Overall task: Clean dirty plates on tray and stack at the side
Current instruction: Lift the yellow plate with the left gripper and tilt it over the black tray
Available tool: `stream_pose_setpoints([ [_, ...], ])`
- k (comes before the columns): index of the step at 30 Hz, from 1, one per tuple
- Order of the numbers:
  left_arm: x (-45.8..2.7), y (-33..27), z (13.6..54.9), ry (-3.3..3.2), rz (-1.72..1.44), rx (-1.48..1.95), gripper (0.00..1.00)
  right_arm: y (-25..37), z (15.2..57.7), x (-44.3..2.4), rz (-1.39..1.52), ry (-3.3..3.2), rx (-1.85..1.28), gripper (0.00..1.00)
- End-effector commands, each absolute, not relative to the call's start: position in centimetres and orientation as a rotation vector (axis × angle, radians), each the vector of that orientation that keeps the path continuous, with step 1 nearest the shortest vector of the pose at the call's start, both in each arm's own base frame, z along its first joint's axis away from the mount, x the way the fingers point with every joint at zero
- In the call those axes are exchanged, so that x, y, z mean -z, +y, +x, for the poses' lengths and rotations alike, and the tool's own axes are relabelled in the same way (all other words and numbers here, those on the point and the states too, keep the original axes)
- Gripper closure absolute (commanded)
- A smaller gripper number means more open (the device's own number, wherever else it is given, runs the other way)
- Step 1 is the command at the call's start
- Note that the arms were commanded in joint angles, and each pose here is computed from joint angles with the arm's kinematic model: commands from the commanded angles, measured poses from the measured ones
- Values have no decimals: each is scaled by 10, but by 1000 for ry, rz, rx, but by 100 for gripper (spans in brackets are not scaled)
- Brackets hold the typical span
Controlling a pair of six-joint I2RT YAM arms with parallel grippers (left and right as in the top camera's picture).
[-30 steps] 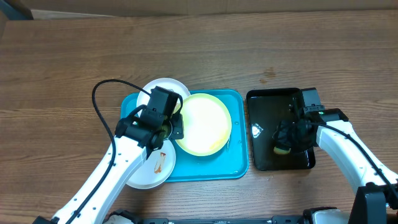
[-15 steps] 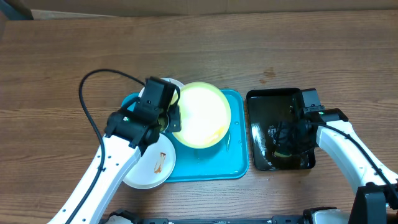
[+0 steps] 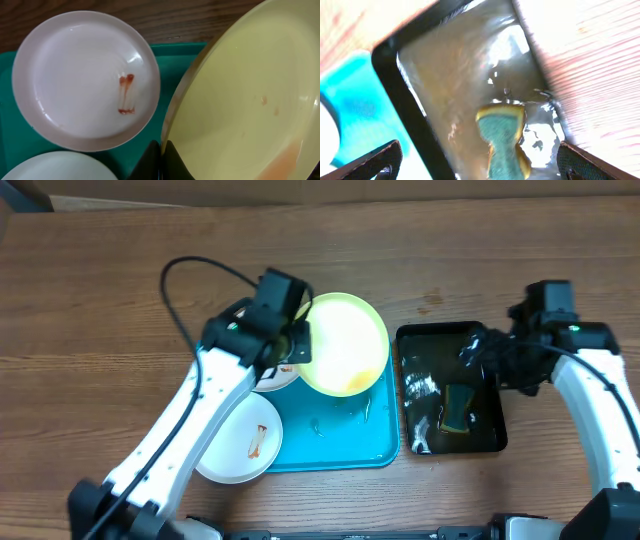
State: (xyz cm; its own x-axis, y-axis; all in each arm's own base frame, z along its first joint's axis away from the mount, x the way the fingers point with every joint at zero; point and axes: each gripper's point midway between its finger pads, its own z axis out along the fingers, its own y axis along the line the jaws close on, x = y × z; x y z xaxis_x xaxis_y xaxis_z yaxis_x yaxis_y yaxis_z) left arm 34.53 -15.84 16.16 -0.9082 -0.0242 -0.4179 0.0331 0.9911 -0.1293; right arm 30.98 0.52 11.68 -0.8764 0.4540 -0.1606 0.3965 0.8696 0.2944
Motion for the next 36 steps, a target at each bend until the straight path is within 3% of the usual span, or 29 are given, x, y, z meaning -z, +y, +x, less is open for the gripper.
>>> stream_pose_setpoints([
  [1, -181, -197, 360, 2639, 105, 272, 96, -20, 313, -124, 728, 2763, -343, 0],
  [11, -195, -277, 370, 2451, 272, 280, 96, -90, 316, -127, 983, 2605, -239, 0],
  [24, -234, -307, 364, 2108, 413, -121, 96, -91, 316, -127, 989, 2602, -238, 0],
  [36, -266, -339, 345, 1907, 572, -251, 96, -91, 316, -127, 989, 2602, -238, 0],
])
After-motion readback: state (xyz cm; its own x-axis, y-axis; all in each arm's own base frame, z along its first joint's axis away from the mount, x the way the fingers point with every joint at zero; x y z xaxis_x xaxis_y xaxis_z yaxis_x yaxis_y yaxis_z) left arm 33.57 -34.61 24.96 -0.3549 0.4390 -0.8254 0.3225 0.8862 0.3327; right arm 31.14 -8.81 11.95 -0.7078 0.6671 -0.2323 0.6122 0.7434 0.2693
